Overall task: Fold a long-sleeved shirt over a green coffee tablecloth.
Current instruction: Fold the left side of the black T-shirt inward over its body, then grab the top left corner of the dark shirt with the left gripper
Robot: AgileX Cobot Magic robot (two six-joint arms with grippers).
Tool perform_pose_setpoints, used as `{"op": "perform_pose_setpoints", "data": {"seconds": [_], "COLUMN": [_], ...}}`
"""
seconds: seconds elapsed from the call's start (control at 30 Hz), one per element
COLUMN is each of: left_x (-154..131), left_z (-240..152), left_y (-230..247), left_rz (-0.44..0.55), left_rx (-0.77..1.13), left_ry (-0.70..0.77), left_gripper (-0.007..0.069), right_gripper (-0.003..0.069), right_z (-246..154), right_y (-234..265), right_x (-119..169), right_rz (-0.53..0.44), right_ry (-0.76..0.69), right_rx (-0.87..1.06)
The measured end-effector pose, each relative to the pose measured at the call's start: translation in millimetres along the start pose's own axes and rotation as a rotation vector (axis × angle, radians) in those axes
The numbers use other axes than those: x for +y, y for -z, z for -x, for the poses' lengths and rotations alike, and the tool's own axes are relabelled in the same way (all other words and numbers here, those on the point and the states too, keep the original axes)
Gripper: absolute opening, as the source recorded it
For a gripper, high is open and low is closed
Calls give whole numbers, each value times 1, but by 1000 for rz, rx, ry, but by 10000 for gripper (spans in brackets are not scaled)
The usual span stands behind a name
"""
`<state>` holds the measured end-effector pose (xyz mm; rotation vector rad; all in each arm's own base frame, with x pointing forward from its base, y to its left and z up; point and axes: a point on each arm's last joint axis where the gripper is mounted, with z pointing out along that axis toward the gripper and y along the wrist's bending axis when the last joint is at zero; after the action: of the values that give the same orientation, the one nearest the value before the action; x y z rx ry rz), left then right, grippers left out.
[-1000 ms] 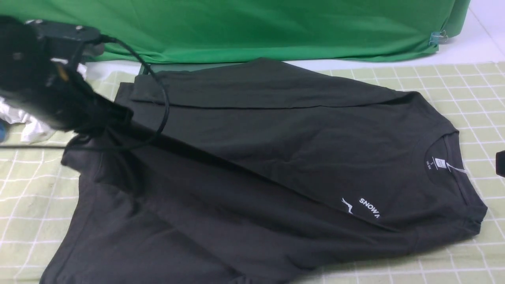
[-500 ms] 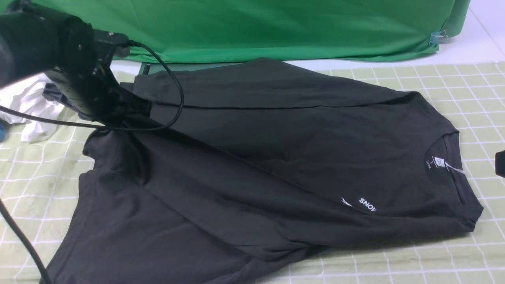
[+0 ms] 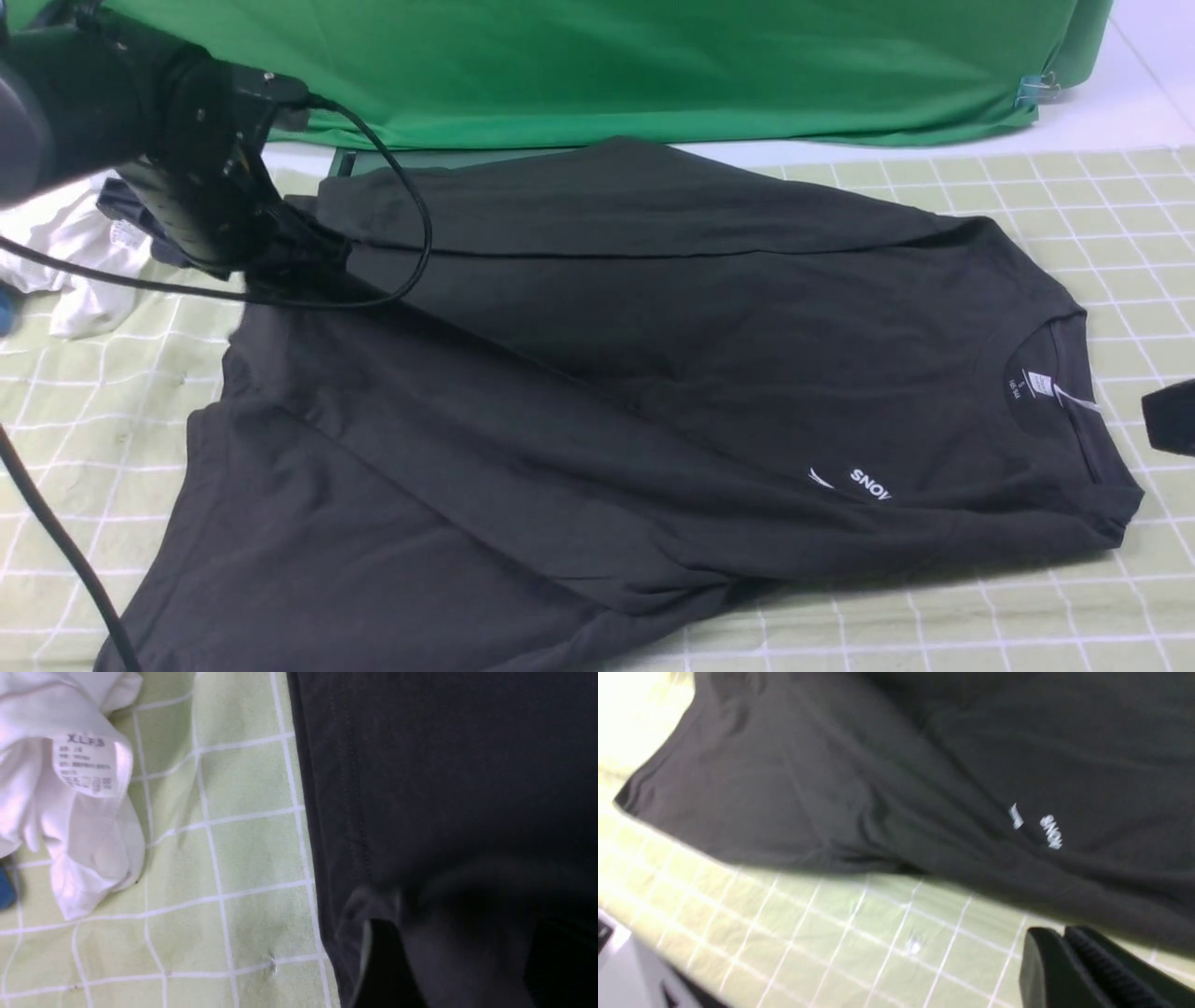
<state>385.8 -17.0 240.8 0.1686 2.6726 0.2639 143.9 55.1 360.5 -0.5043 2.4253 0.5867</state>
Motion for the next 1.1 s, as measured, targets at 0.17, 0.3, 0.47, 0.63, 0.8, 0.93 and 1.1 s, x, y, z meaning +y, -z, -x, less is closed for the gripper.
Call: {"op": "perform_pose_setpoints", "data": {"seconds": [0.17,0.3,0.47,0.63,0.8,0.93,1.1], "left_x": [4,4,-8,-30,-42,-46,-49], "left_z": [5,-1,-23,-69,-121,-146,-165], "left_y": [20,34,53,67,46,29,17], "left_rz": [-11,-39,-178,-282,-282,-273,-267], "left_rx": [24,97,138,175,317,363,372], "left_ry": [41,69,85,97,134,147,156], "left_gripper": [463,358,74,7,3,3,4], "right_gripper": [49,57,109,247,339,375,410], "right_z": [10,12,9,-1,-11,-19,-27], "right_y": [-13,-35,-71,-117,-176,-217,-249], "right_x": [3,14,32,58,73,70,65], "right_rz": [37,39,-2,32,40,21,7], "right_ry": [46,126,241,338,381,374,392], "right_rx": [74,168,308,378,427,466,479]}}
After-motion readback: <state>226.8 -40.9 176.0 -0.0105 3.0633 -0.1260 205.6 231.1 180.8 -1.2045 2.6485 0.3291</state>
